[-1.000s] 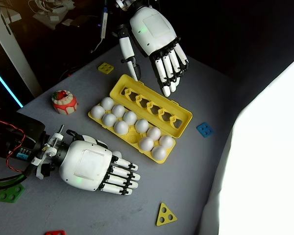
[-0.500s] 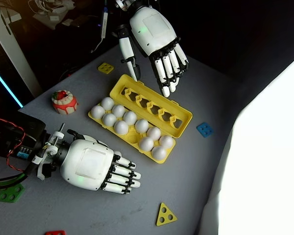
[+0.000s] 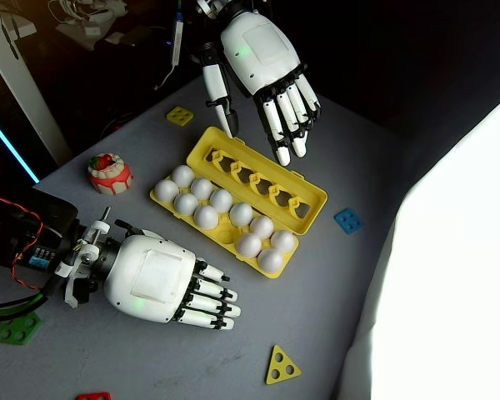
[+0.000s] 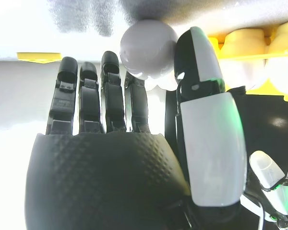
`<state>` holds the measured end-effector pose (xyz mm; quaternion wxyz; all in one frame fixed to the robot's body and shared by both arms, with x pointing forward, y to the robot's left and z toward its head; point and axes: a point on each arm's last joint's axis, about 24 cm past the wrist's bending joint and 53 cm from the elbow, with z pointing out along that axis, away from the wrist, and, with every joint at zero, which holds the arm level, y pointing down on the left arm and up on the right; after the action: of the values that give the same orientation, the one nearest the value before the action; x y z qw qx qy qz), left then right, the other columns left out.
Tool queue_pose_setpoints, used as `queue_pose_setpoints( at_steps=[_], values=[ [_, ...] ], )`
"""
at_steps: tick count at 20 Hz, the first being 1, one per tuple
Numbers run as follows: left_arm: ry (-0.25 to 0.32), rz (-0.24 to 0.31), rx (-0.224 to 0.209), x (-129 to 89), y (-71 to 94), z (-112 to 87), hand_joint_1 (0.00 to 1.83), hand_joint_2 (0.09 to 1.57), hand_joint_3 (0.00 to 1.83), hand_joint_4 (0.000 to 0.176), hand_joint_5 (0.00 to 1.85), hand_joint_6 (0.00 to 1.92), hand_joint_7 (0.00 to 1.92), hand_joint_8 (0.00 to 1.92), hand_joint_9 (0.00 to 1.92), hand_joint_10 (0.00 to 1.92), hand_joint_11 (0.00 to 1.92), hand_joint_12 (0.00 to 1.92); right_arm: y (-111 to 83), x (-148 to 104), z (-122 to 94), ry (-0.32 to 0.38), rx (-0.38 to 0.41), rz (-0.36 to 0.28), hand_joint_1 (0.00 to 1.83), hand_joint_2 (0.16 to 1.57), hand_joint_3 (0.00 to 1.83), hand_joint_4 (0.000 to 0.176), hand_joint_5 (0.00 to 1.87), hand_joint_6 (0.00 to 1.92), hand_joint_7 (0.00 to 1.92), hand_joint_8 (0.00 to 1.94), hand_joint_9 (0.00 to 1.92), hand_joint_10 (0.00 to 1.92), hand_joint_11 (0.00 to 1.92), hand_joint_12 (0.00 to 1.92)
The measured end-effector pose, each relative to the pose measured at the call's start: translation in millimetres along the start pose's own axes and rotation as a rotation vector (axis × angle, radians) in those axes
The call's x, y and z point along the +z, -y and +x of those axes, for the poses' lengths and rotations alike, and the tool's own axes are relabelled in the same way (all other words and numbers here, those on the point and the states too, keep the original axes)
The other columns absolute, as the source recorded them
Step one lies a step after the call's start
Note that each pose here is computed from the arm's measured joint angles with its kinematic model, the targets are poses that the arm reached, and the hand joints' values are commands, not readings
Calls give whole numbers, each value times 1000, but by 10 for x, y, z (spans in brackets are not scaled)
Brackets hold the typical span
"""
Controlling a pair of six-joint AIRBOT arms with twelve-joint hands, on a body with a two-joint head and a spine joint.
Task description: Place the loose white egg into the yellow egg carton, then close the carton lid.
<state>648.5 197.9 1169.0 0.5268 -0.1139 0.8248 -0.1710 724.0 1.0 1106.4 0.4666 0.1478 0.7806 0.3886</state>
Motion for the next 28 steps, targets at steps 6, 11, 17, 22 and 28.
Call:
queue_pose_setpoints(
  at_steps=[6, 11, 17, 22, 28],
  values=[
    [0, -1, -1, 1, -2, 0, 582, 1289, 0, 42, 384, 9, 182, 8, 271, 378, 37, 1456, -3, -1, -8, 2, -7, -2, 1023, 1097, 0, 0, 584, 649, 330, 4, 141, 19, 0, 673],
    [0, -1, -1, 2, -5, -3, 501, 1292, 0, 37, 355, 2, 339, 31, 320, 354, 37, 1483, -6, -1, -9, 2, -9, -3, 1123, 1173, 0, 0, 861, 1175, 437, 19, 213, 41, 0, 768],
    [3, -5, -2, 10, -25, -18, 471, 1316, 9, 38, 322, 3, 150, 0, 246, 310, 7, 1493, -7, -4, -11, 2, -9, -4, 1127, 1169, 1, 0, 877, 1166, 524, 12, 227, 38, 0, 743],
    [3, -4, -2, 10, -22, -17, 466, 1314, 5, 51, 317, 2, 169, 9, 244, 317, 1, 1503, -467, -141, -149, 34, 7, -144, 1138, 1153, 0, 0, 911, 1109, 533, 9, 243, 42, 0, 755],
    [-1, 0, -2, 16, 2, 2, 348, 1345, 14, 39, 245, 8, 185, 2, 268, 324, 0, 1499, -770, -267, -166, 80, 106, -268, 1142, 1145, 0, 0, 924, 1088, 564, 8, 279, 50, 0, 923]
  ],
)
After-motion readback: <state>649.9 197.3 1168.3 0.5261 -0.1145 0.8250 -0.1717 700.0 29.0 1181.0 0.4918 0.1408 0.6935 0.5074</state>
